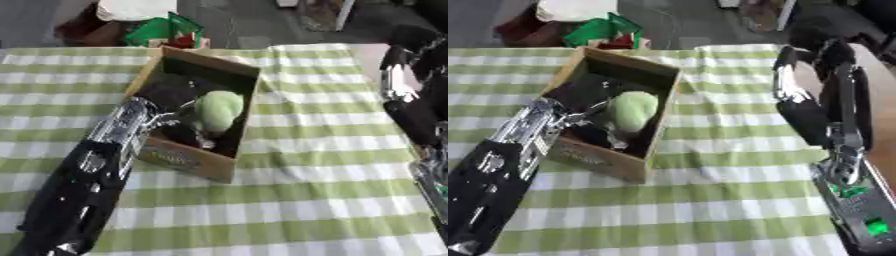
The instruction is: Pick up objects on the table and place them in the box.
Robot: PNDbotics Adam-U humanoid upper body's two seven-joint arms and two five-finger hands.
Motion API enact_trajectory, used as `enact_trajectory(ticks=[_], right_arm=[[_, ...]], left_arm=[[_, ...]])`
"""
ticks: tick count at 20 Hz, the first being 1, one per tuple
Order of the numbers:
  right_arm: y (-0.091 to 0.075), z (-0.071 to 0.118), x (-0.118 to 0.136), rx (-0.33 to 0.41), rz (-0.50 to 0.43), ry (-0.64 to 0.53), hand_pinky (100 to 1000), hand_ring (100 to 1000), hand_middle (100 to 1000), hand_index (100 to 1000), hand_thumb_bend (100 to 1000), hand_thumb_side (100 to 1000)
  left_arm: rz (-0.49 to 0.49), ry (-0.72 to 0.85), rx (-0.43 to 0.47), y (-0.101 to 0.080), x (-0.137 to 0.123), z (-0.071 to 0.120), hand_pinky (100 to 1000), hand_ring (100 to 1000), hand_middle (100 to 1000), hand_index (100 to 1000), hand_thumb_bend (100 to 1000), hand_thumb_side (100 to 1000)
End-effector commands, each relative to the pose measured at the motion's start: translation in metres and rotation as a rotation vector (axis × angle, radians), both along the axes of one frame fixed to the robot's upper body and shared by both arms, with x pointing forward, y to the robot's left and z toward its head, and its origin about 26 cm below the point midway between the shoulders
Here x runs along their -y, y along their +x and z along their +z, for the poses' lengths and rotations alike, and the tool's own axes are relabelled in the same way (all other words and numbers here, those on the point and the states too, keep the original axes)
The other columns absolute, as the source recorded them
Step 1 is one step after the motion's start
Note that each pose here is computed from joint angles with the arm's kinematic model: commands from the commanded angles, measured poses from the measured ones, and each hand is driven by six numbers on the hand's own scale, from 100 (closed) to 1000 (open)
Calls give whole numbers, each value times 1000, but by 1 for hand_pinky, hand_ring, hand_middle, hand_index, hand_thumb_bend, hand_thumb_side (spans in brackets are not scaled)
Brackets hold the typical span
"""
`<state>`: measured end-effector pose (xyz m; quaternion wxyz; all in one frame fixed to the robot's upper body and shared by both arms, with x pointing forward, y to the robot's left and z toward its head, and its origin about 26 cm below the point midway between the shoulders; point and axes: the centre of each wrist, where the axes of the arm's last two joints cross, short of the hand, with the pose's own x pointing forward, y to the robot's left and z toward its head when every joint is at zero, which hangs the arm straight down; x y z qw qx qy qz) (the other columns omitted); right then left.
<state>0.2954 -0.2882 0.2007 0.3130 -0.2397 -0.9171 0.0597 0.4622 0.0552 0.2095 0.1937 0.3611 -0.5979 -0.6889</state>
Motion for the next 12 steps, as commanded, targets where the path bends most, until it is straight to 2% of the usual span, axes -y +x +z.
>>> enact_trajectory(ticks=[1,4,5,8,10,12], right_arm=[[-2,8,3,26,-8,-19,759,782,729,792,100,470],[-2,8,3,26,-8,-19,759,782,729,792,100,470],[-2,8,3,26,-9,-18,759,782,729,792,100,469],[-2,8,3,27,-9,-16,759,782,730,792,100,469],[-2,8,3,27,-10,-16,759,781,729,792,100,469],[-2,7,4,25,-16,-14,759,781,729,792,100,469]], left_arm=[[-5,-21,40,-1,-1,15,791,953,935,1000,697,812],[-6,-21,39,-1,-1,15,791,953,935,1000,697,812],[-6,-27,42,-1,-1,16,776,944,928,989,647,831],[-2,-85,62,-2,-5,24,764,936,918,978,621,846],[-1,-130,86,-3,-12,35,748,921,893,951,602,864],[-10,-175,132,-5,-22,55,739,911,882,934,596,870]])
